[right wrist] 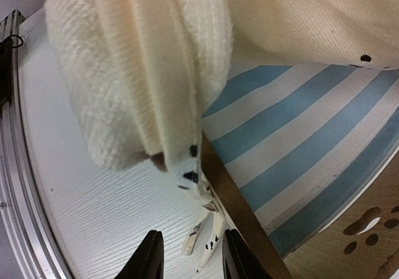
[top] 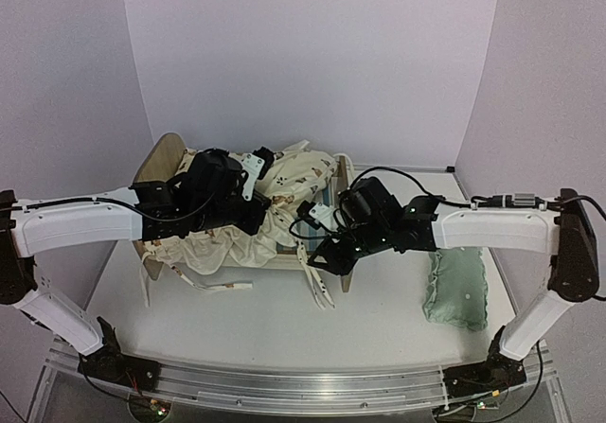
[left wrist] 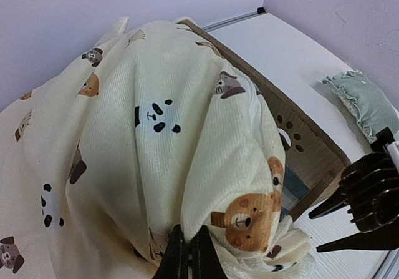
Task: Set up the pet bed
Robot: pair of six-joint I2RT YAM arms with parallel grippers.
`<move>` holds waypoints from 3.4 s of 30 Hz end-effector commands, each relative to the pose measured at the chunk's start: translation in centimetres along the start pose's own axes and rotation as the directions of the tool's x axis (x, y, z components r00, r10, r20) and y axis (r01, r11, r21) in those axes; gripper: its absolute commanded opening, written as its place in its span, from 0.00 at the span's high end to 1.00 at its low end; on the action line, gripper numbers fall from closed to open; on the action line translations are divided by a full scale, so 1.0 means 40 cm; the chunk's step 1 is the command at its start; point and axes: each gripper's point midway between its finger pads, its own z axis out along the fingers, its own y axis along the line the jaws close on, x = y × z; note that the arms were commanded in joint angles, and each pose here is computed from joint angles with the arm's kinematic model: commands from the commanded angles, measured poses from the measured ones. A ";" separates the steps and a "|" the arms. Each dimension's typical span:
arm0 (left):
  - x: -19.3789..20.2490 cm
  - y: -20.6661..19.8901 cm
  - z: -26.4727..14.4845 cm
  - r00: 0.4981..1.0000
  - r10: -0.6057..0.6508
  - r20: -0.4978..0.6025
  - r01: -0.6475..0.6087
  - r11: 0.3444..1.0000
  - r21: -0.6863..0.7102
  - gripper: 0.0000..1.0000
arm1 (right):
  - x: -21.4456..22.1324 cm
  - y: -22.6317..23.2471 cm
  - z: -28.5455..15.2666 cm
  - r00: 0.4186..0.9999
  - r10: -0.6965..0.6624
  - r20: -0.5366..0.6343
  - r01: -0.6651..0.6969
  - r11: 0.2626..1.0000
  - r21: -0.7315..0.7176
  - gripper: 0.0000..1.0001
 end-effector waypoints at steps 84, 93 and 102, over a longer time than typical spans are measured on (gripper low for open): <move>-0.042 -0.061 0.037 0.999 -0.044 0.017 0.042 0.991 0.130 1.00 | -0.247 -0.308 -0.141 0.991 0.039 0.128 -0.086 0.917 0.389 1.00; -0.024 -0.075 0.052 0.999 -0.047 -0.006 0.047 0.987 0.154 1.00 | -0.252 -0.341 -0.075 0.997 0.036 0.073 -0.062 0.918 0.391 1.00; -0.004 -0.076 0.053 0.999 -0.045 -0.023 0.048 0.986 0.158 1.00 | -0.158 -0.327 -0.084 0.967 0.247 0.062 -0.252 0.889 0.382 1.00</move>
